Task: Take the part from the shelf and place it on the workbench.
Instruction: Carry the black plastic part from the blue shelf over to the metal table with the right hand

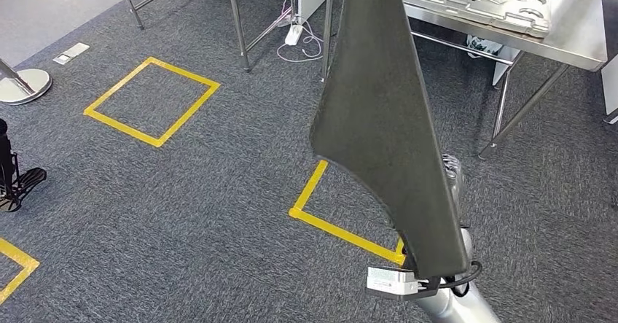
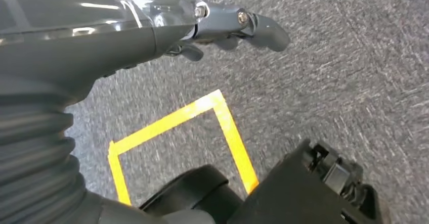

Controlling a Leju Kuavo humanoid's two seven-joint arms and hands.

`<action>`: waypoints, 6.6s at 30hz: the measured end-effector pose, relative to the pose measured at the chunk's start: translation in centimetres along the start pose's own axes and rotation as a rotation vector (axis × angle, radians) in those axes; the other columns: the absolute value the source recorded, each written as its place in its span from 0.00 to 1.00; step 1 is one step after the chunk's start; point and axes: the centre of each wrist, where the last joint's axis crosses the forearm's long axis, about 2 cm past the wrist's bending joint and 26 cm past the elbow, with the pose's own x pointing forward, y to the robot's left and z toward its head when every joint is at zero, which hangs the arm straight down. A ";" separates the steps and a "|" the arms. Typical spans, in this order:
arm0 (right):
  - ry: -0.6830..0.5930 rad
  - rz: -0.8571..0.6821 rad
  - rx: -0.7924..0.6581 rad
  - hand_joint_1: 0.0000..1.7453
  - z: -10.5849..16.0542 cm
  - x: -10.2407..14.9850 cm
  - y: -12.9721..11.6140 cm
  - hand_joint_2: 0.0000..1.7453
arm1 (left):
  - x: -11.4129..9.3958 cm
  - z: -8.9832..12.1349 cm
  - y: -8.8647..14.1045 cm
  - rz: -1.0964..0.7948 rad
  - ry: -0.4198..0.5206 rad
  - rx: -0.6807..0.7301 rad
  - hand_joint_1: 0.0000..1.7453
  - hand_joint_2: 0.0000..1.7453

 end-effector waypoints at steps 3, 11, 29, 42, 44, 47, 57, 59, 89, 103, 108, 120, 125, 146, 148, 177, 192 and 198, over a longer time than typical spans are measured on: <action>0.008 -0.004 0.004 0.96 0.3 0.0 0.0 1.00 | -0.1 0.1 -0.1 -0.001 0.006 -0.003 0.00 1.00; 0.013 -0.006 0.009 0.96 0.8 0.1 0.0 1.00 | -0.3 0.2 -0.1 -0.009 0.011 -0.001 0.00 1.00; 0.044 0.006 0.003 0.96 0.8 -0.3 0.1 1.00 | 0.0 -0.3 0.6 -0.022 0.029 -0.056 0.00 1.00; 0.054 0.010 0.004 0.96 0.3 -0.9 0.4 1.00 | 0.2 -0.4 0.6 -0.031 0.041 -0.062 0.00 1.00; 0.056 0.010 0.003 0.96 0.2 -1.0 0.4 1.00 | 0.3 -0.4 0.7 -0.034 0.048 -0.061 0.00 1.00; 0.059 0.010 0.004 0.96 0.2 -1.0 0.5 1.00 | 0.5 -0.6 0.9 -0.035 0.049 -0.056 0.00 1.00; 0.068 0.009 0.011 0.96 0.3 -1.1 0.7 1.00 | 0.3 -0.4 0.7 -0.035 0.056 -0.064 0.00 1.00; 0.066 0.009 0.010 0.96 0.3 -1.1 0.7 1.00 | 0.4 -0.5 0.7 -0.031 0.045 -0.072 0.00 1.00; 0.068 -0.004 0.011 0.96 0.0 -1.3 0.8 1.00 | 0.4 -0.6 1.1 -0.061 0.041 -0.085 0.00 1.00; 0.086 -0.003 0.018 0.96 0.6 -1.2 0.8 1.00 | -0.1 -0.3 0.7 -0.060 0.051 -0.092 0.00 1.00; 0.087 -0.004 0.015 0.96 0.6 -1.2 0.9 1.00 | 0.3 -0.6 1.1 -0.060 0.040 -0.080 0.00 1.00; 0.093 -0.004 0.016 0.96 0.8 -1.1 1.0 1.00 | 0.4 -0.6 1.3 -0.061 0.035 -0.076 0.00 1.00; 0.094 -0.004 0.016 0.96 0.9 -1.1 1.0 1.00 | 0.2 -0.5 1.1 -0.061 0.039 -0.080 0.00 1.00; 0.096 -0.005 0.016 0.96 0.9 -0.9 1.1 1.00 | 0.2 -0.6 1.3 -0.063 0.040 -0.074 0.00 1.00; 0.097 -0.005 0.016 0.96 1.0 -0.9 1.1 1.00 | 0.2 -0.6 1.3 -0.063 0.039 -0.074 0.00 1.00; 0.095 0.007 0.014 0.96 1.0 -1.0 0.9 1.00 | 0.3 -0.7 1.4 -0.075 0.039 -0.080 0.00 1.00; 0.097 0.008 0.016 0.96 1.1 -0.9 0.9 1.00 | 0.0 -0.4 1.1 -0.071 0.043 -0.093 0.00 1.00; 0.098 0.008 0.017 0.96 1.2 -0.9 0.9 1.00 | 0.1 -0.5 1.2 -0.072 0.040 -0.089 0.00 1.00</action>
